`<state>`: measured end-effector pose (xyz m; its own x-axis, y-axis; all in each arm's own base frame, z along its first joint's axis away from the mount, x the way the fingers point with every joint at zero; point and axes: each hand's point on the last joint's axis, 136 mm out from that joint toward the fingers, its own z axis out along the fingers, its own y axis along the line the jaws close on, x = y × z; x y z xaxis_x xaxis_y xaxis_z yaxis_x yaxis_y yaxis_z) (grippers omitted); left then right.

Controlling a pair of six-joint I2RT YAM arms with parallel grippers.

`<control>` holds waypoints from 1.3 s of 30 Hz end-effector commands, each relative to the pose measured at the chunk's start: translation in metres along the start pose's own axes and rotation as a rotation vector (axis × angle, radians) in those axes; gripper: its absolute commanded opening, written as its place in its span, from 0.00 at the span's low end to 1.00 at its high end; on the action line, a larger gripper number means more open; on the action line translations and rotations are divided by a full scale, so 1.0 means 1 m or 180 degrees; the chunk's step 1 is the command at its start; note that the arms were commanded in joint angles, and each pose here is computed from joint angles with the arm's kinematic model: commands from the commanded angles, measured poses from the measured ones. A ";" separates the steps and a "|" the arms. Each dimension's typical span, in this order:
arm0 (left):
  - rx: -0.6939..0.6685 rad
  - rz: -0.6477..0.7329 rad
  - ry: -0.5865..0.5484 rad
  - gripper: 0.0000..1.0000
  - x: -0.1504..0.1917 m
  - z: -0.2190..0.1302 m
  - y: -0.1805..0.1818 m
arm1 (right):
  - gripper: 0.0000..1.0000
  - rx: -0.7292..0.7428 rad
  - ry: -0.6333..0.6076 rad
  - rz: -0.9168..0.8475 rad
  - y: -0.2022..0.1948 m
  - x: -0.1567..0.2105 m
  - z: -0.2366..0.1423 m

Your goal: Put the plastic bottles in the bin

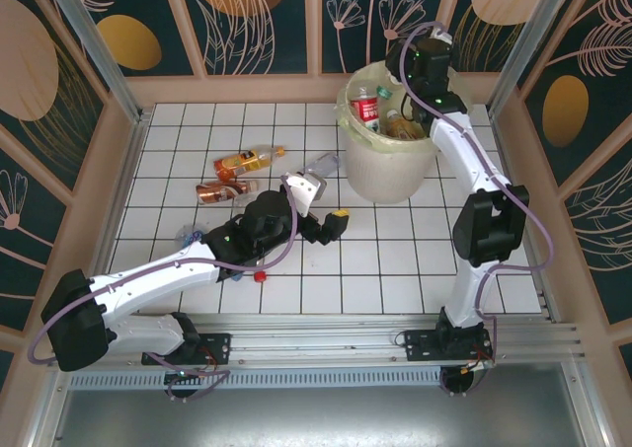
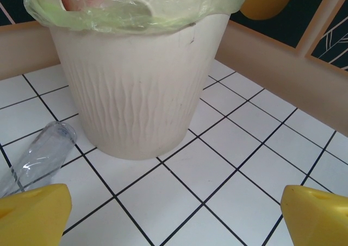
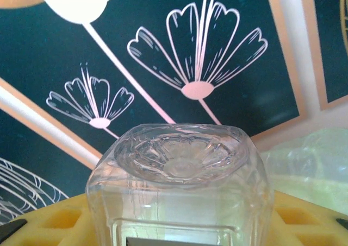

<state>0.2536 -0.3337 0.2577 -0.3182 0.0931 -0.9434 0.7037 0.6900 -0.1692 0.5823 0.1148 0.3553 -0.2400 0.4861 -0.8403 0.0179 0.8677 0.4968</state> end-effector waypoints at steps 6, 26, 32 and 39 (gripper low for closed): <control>-0.0068 0.0051 0.0042 0.99 0.007 0.001 0.004 | 0.60 -0.0075 0.0332 -0.0201 0.008 0.020 0.004; -0.0192 0.0095 0.0102 0.99 0.004 0.006 0.010 | 0.80 0.0143 0.0147 -0.0471 0.002 -0.019 -0.033; -0.0178 0.0064 0.0220 0.99 0.009 0.008 0.026 | 0.79 -0.0162 0.0088 -0.0681 0.015 -0.025 -0.066; -0.0188 0.0273 0.0551 0.99 0.032 0.017 0.053 | 0.80 -0.0540 0.0101 -0.0875 0.019 -0.009 -0.126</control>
<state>0.2902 -0.3029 0.2237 -0.3725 0.1842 -0.9096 0.6494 0.7519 -0.1137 0.4843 0.1074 0.3877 -0.2828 0.2731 -0.9195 -0.1158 0.9419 0.3154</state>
